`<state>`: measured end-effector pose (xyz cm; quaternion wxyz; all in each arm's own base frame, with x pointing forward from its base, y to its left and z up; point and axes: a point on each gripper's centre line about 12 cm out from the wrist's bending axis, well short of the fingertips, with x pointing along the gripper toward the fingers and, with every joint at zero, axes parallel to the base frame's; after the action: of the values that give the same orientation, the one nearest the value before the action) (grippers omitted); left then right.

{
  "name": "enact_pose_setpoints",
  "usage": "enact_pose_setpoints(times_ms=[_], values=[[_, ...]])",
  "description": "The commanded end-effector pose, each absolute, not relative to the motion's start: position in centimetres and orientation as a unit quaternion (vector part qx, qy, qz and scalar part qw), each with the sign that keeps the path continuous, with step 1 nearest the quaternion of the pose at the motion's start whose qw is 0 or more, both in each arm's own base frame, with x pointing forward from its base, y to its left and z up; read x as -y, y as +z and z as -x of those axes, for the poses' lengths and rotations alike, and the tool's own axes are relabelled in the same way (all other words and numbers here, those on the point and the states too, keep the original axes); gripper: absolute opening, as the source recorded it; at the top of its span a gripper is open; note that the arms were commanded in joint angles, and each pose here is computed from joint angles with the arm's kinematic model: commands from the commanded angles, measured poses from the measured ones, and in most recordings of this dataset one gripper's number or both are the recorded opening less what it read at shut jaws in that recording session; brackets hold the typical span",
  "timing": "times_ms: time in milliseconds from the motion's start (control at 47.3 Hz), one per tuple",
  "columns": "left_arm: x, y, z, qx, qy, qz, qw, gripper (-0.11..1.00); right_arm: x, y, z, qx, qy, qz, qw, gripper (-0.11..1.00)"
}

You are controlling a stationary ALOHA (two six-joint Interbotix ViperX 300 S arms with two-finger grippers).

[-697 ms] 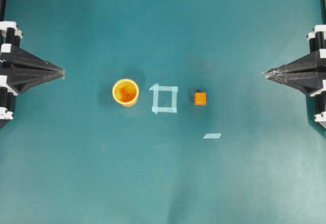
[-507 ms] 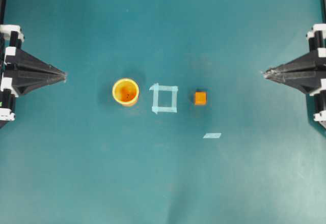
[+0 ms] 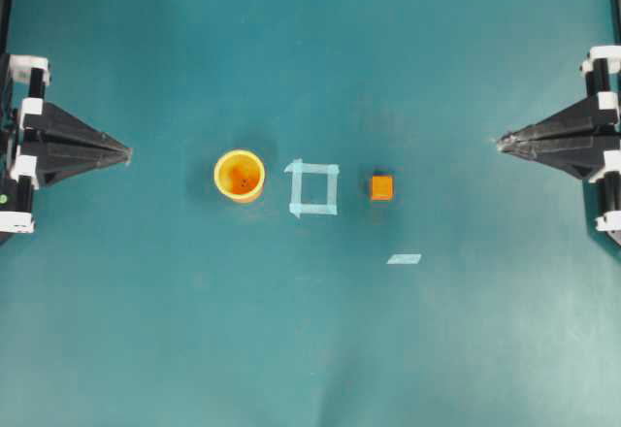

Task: Move the cup forward with left arm.
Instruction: 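Open the left gripper while holding position beside the orange cup, then move the open left gripper rightward toward the orange cup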

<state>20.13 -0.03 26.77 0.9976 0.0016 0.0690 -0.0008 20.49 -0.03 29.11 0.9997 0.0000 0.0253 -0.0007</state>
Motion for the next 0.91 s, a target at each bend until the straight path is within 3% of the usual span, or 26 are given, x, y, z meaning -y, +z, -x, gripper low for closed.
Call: enact_pose_setpoints(times_ms=[0, 528, 570, 803, 887], values=[[0.0, 27.1, -20.4, -0.069, 0.0, -0.004, 0.998, -0.01, 0.0, 30.5, -20.8, -0.008, -0.001, -0.002, 1.0, 0.0], [0.0, 26.4, -20.2, -0.112, 0.001, 0.011, 0.994, 0.02, 0.0, 30.7, -20.8, -0.006, -0.001, -0.002, 1.0, 0.0], [0.0, 26.3, -20.1, -0.113, 0.001, 0.011, 0.994, 0.06, 0.0, 30.7, -20.8, -0.006, -0.001, -0.003, 1.0, 0.0], [0.0, 25.8, -20.4, -0.125, 0.002, 0.012, 0.992, 0.61, 0.0, 30.8, -20.8, -0.005, -0.001, -0.007, 1.0, 0.0], [0.0, 25.4, -20.6, -0.134, 0.002, 0.012, 0.991, 0.65, 0.0, 31.0, -20.8, -0.002, -0.001, -0.006, 1.0, 0.0]])
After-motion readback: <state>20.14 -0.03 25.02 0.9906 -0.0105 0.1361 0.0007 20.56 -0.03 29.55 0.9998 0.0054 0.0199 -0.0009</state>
